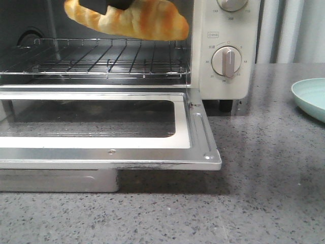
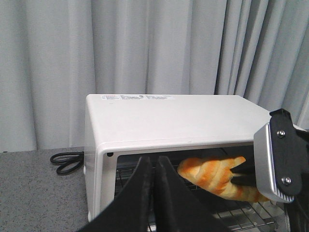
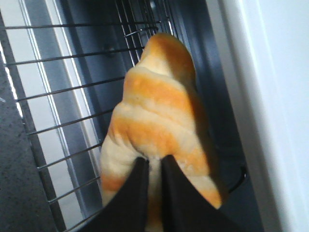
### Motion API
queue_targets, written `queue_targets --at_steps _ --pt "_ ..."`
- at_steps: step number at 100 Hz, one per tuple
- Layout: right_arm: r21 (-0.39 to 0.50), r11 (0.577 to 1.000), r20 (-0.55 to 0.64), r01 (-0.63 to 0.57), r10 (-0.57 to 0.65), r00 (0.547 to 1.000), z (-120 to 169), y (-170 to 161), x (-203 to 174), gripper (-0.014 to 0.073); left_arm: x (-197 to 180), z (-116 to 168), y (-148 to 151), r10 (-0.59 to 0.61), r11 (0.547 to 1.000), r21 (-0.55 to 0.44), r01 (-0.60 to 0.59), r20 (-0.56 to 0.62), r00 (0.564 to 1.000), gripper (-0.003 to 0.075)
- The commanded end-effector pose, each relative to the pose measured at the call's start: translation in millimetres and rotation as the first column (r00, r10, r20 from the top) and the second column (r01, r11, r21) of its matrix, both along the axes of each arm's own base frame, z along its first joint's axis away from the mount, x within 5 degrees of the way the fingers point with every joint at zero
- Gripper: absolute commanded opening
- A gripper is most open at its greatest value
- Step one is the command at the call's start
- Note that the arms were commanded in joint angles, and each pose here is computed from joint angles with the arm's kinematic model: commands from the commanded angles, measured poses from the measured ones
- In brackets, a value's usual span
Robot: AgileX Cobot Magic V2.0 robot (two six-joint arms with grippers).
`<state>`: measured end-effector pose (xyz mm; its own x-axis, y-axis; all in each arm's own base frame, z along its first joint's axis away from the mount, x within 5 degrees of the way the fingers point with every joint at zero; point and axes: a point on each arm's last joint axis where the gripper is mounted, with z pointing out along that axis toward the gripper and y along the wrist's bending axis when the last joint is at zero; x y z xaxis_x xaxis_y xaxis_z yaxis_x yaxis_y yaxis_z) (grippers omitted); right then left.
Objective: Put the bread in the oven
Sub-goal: 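Lower the croissant onto the wire rack and open the right gripper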
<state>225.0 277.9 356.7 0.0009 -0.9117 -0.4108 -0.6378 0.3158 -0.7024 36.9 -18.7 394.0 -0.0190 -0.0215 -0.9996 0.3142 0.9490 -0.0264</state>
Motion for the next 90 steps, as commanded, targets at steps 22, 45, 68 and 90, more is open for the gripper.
queue_targets --at_steps 22,45,68,90 --pt "0.078 0.996 0.113 -0.036 0.027 0.993 31.5 -6.8 1.1 -0.0048 -1.4 13.7 0.6 0.006 0.999 -0.040 -0.003 0.068 0.998 -0.0021" --pt "0.087 0.995 0.119 -0.049 0.038 0.992 32.2 -5.5 1.0 -0.0043 -1.4 13.7 0.6 0.006 0.999 -0.040 -0.003 0.068 0.998 -0.0021" --pt "0.087 0.995 0.119 -0.049 0.038 0.992 32.2 -5.5 1.0 0.0240 -1.4 13.6 0.6 0.006 0.999 -0.040 -0.003 0.067 0.998 -0.0021" --pt "0.087 0.995 0.119 -0.049 0.038 0.992 32.2 -5.5 1.0 0.0302 -1.5 13.6 0.5 0.005 0.999 -0.041 -0.002 0.066 0.998 -0.0021"
